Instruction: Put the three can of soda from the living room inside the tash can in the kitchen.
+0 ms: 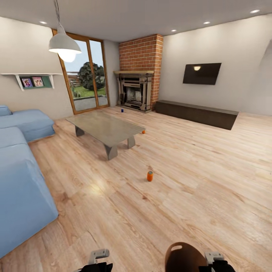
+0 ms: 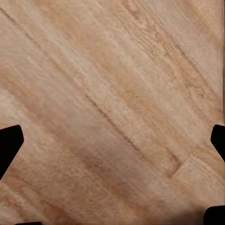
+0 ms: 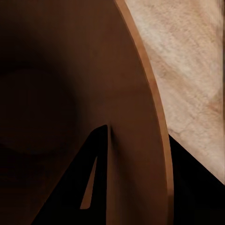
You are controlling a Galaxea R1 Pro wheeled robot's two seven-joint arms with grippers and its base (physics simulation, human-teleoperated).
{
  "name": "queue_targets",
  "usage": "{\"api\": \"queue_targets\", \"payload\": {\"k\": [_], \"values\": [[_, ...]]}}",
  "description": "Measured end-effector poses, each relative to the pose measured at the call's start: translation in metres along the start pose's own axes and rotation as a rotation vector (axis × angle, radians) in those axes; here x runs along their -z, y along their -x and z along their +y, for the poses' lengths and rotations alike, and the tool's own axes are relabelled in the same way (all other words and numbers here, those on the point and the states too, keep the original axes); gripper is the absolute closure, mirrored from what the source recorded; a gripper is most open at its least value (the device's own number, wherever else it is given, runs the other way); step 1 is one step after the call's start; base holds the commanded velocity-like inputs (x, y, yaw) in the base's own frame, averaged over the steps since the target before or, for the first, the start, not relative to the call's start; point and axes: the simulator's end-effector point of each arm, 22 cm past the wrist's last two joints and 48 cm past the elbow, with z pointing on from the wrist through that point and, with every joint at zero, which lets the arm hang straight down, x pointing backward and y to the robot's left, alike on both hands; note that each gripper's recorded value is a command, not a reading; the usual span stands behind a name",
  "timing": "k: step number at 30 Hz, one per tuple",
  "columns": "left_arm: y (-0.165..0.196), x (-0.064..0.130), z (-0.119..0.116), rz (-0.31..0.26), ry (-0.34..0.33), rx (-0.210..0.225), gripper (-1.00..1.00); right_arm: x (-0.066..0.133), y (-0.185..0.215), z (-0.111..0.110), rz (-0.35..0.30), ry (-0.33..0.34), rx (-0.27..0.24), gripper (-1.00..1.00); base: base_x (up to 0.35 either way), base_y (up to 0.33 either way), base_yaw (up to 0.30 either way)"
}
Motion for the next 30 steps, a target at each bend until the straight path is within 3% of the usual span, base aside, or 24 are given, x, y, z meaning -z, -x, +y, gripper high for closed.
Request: {"api": "queue_targets", "payload": {"k": [15,30], "values": [[-0.0002,0.0000,0.0001,0.000,-0.001,-0.003,-1.00,-0.0002,-0.0007,0.0005,0.001,-0.001,0.004,1.00,0.020,0.009,-0.275],[0.0015,0.0000,-0.0007,-0.007,-0.004,-0.005,-1.00,-0.0001,0.0002,0.0019,-0.001,0.001,0.003,1.00,0.266,0.161,-0.024]]}}
